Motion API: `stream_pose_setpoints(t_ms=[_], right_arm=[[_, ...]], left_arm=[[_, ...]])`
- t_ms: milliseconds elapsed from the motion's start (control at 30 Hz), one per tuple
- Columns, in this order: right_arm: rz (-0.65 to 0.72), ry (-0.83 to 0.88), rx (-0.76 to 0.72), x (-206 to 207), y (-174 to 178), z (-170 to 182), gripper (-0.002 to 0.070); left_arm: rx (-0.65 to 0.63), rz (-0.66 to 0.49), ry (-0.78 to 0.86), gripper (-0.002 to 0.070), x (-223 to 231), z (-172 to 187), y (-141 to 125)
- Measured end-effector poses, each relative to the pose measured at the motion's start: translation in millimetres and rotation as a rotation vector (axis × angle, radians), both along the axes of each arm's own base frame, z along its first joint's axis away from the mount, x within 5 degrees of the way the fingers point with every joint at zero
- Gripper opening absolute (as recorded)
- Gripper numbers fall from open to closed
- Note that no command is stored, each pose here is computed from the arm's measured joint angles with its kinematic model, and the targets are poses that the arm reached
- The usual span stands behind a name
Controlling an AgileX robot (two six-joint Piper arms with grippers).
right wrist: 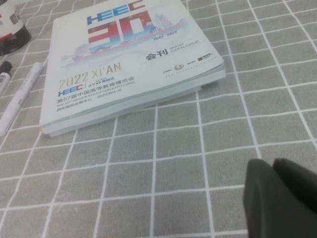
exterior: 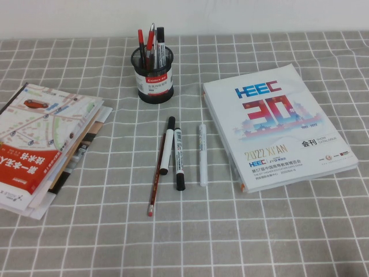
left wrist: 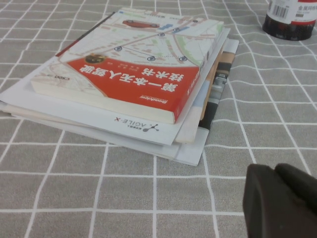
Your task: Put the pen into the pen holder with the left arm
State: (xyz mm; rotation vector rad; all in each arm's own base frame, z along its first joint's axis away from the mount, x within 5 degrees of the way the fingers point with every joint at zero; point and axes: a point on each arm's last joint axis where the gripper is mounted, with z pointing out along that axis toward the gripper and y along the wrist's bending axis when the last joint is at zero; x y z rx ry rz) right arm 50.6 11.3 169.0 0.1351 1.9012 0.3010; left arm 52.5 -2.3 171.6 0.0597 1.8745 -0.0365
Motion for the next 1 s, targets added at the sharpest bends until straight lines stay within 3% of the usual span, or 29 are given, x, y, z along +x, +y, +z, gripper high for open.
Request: stream_pose_setpoints(t_ms=[333,633,1000], right_arm=[[0.0,0.0,0.0,0.0,0.0,0.0,-0.0015],[0.0,0.0,0.0,0.0,0.0,0.0,-0.0015],[0.0,0.0,0.0,0.0,0.0,0.0,-0.0015]], left_arm=[[-0.019,0.001,-0.053,-0.0003,1.3,4.7,-0.4],[-0.404,0.038,-0.261,-0.0002,4.0,26.2,-2.4],[-0.473,0.041,-0.267,-0.0002,3.8,28.6,-2.7]])
